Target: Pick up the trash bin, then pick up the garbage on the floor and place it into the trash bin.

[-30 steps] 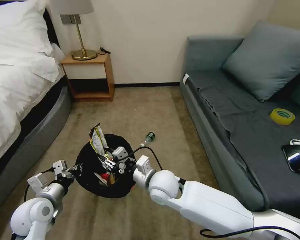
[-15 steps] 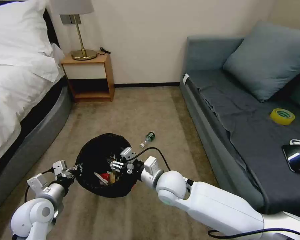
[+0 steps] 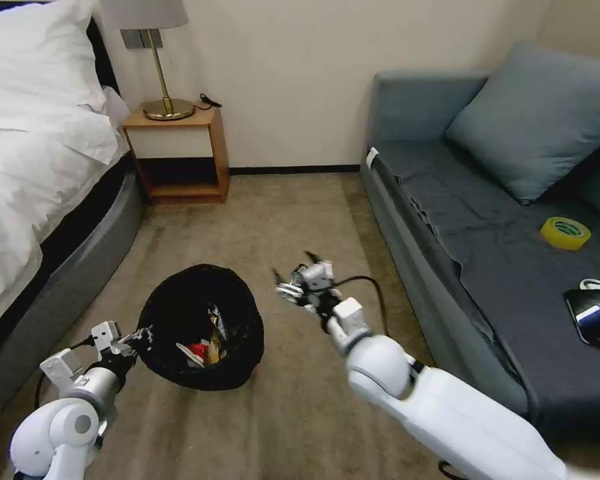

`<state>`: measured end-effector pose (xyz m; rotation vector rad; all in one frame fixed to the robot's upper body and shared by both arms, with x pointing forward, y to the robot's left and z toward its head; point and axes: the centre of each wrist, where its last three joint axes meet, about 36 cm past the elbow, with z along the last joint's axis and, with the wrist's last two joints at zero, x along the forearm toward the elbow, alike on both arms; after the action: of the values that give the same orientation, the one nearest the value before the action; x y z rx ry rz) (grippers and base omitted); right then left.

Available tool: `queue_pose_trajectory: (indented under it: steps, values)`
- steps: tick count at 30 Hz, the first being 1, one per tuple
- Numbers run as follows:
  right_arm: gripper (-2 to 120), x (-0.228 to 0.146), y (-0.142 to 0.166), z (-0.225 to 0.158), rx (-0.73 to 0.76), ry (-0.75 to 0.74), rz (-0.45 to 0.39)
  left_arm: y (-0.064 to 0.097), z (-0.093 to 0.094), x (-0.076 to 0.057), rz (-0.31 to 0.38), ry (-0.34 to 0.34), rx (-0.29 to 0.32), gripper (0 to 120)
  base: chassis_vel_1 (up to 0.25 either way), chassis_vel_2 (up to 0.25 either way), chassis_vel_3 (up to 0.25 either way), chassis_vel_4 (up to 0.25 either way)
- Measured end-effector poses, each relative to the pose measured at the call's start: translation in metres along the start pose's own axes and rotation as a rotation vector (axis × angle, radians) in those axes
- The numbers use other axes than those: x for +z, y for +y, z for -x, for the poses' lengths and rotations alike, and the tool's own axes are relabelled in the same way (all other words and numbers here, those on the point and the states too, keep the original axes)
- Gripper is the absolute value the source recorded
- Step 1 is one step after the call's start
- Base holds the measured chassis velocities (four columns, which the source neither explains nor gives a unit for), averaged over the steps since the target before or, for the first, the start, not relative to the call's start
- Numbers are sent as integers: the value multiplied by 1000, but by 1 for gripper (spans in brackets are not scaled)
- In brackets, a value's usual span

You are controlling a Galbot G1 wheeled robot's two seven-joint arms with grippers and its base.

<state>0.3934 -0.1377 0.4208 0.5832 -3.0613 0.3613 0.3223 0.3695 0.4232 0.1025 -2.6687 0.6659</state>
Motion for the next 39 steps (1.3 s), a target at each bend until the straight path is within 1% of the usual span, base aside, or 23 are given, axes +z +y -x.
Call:
queue_pose_trajectory:
  steps: [3, 4, 7, 8, 10, 13, 16, 22, 39]
  values:
    - [100, -3, -17, -20, 102, -24, -41, -3, -5, 1, -4, -8, 1, 4, 0, 0, 0, 0]
    - [100, -3, -17, -20, 102, -24, -41, -3, -5, 1, -4, -8, 1, 4, 0, 0, 0, 0]
    - [100, -6, -26, -38, 166, -33, -48, -6, -9, 3, -8, -11, 2, 4, 0, 0, 0, 0]
    - [100, -6, -26, -38, 166, -33, -48, -6, -9, 3, -8, -11, 2, 4, 0, 0, 0, 0]
    - [100, -3, -28, -50, 193, -29, -58, -7, -10, 4, -8, -12, 2, 4, 0, 0, 0, 0]
    - [100, 2, -23, -63, 199, -24, -61, -7, -11, 3, -8, -15, 2, 4, 0, 0, 0, 0]
    - [100, 7, -13, -77, 204, -11, -41, -6, -13, -1, -4, -23, -1, 4, 0, 0, 0, 0]
    - [100, 11, -2, -90, 230, -13, -13, -4, -13, -6, 2, -30, -3, 4, 0, 0, 0, 0]
    - [100, 10, -2, -106, 229, -38, -14, -2, -9, -5, 5, -22, -1, 4, 0, 0, 0, 0]
